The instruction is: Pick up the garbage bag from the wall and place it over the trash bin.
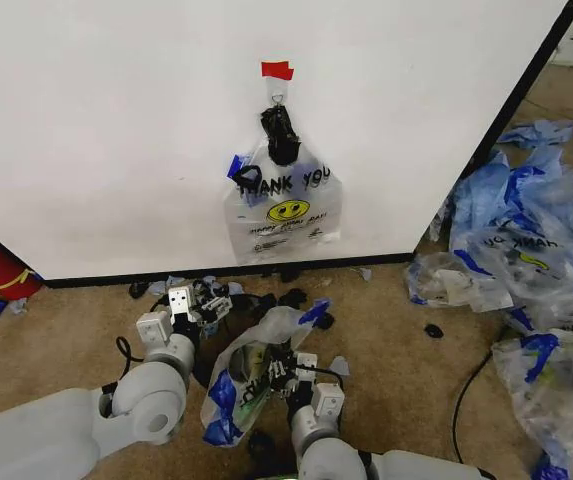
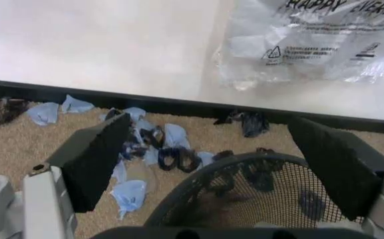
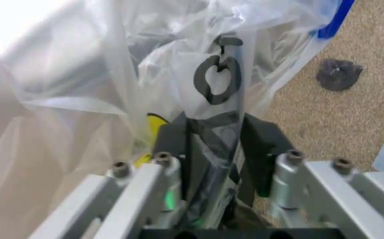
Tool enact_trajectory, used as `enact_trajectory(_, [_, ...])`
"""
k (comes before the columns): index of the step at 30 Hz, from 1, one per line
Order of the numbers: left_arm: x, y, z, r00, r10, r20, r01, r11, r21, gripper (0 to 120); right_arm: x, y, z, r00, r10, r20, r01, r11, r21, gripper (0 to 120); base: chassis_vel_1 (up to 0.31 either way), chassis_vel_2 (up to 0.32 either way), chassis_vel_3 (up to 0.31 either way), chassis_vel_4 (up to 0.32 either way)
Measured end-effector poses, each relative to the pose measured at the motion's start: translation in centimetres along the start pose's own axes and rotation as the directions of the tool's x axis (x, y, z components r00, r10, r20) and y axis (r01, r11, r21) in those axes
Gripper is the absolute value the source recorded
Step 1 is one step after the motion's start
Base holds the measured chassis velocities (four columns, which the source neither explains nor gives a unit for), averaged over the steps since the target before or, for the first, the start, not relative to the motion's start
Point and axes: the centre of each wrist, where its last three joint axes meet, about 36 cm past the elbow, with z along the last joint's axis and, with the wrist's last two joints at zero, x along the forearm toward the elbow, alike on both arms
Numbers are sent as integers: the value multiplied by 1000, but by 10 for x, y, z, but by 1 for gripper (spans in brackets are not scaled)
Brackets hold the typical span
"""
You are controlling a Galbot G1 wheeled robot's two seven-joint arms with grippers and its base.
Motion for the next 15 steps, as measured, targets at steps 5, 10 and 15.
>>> enact_trajectory(5, [0,2,-3,1000,13,11,-13,1000,-12,94,-1,0,0,1000,5,11,-5,1000,3,4,0,0,0,0])
enact_trajectory(10, [8,2,-12,997,72,40,-70,996,-54,94,-7,2,-5,999,29,43,-29,1000,2,1,0,0,0,0])
enact_trajectory(15, [42,-11,-38,984,176,29,-175,983,-57,94,-17,-2,-12,995,47,91,-49,999,19,1,0,0,0,0])
